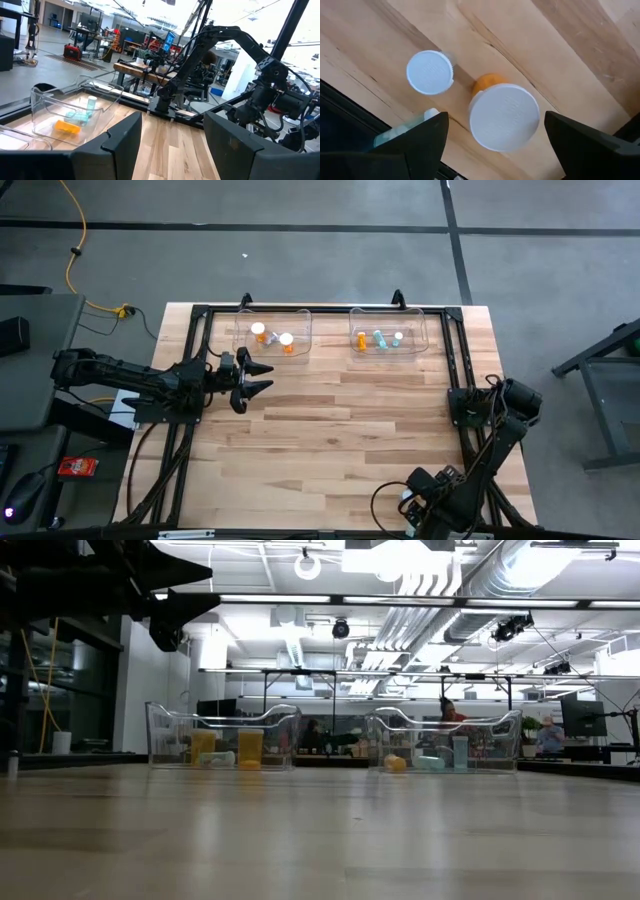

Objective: Pick and place medicine bottles into bin by pill shape (circle, oval)
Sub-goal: Put the orange capsule bottle into the left transparent bin

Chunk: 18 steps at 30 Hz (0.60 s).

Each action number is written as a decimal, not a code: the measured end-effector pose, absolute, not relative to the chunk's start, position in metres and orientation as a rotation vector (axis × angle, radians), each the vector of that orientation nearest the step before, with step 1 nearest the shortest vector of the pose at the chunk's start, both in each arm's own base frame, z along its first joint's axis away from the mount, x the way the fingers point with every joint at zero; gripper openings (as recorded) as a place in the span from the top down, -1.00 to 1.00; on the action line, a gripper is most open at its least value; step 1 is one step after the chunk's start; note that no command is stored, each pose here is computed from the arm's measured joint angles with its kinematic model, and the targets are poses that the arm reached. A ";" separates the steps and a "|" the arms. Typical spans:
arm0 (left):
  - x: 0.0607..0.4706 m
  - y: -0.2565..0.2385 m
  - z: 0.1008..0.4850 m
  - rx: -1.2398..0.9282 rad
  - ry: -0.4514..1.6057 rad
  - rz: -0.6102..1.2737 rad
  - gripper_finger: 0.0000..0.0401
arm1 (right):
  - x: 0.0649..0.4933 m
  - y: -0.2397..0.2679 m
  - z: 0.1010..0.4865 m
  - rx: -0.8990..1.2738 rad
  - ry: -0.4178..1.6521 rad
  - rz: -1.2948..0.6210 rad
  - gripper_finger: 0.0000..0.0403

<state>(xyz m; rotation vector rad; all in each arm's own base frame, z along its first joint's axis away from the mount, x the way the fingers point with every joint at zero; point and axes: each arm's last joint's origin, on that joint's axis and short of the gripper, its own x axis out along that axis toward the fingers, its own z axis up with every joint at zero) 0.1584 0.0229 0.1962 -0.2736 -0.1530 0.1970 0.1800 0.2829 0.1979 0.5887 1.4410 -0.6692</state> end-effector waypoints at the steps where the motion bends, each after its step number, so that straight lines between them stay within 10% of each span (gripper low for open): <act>1: 0.158 0.023 0.196 -0.274 -0.153 0.197 -0.01 | 0.180 0.283 0.197 0.593 1.440 -0.665 -0.60; 18: 0.158 0.023 0.196 -0.274 -0.153 0.197 -0.01 | 0.178 0.277 0.184 0.574 1.460 -0.688 -0.15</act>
